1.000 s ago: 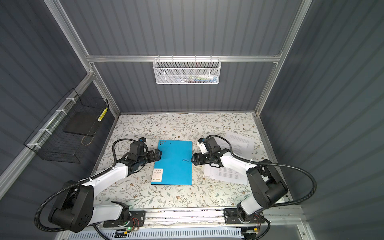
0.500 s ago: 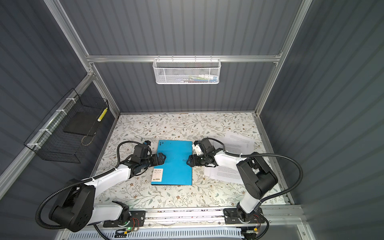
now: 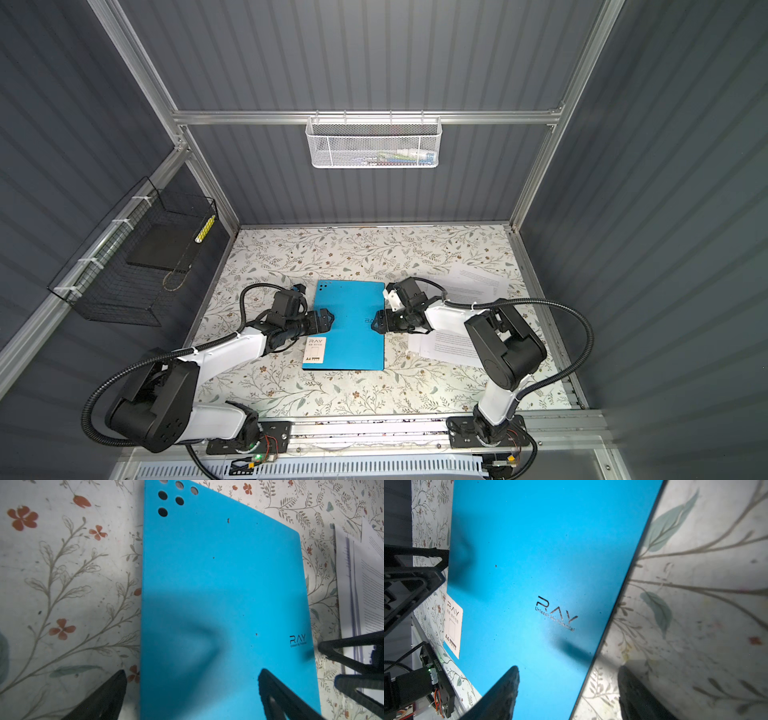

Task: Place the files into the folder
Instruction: 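Move left gripper to the turquoise folder's near edge while right gripper reaches its far edge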

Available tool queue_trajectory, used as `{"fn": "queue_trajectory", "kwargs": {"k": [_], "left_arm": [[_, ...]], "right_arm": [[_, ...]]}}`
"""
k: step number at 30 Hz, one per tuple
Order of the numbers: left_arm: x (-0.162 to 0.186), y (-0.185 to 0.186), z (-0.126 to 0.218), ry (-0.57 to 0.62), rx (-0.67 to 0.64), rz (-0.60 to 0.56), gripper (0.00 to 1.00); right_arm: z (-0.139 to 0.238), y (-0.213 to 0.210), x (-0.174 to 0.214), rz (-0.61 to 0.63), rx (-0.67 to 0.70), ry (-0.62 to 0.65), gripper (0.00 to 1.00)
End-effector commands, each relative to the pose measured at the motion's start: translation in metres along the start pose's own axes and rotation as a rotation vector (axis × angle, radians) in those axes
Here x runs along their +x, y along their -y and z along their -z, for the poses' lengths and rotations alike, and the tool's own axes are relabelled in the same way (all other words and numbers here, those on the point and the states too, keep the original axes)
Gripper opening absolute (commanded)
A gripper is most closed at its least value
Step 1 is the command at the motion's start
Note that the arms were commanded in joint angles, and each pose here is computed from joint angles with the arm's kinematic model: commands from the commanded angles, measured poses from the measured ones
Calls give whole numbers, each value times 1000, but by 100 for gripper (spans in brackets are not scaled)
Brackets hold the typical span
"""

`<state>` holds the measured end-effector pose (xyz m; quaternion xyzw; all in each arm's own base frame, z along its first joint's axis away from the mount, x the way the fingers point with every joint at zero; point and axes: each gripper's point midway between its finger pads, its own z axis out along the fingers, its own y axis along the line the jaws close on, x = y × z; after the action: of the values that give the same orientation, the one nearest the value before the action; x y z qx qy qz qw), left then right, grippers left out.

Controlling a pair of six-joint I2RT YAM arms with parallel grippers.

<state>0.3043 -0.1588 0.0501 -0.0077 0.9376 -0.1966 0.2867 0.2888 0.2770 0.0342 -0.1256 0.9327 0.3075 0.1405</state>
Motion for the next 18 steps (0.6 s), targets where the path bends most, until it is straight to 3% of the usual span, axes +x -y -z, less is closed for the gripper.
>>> {"fn": "queue_trajectory", "kwargs": {"k": [1,18], "left_arm": [[2,5,-4,-14,17,-14,99],[2,29,-11,-23,153,-23,99]], "right_arm": [[-4,0,1,-16,-1,-27,75],[-8,-25,-10,-39,-143,-4,75]]}}
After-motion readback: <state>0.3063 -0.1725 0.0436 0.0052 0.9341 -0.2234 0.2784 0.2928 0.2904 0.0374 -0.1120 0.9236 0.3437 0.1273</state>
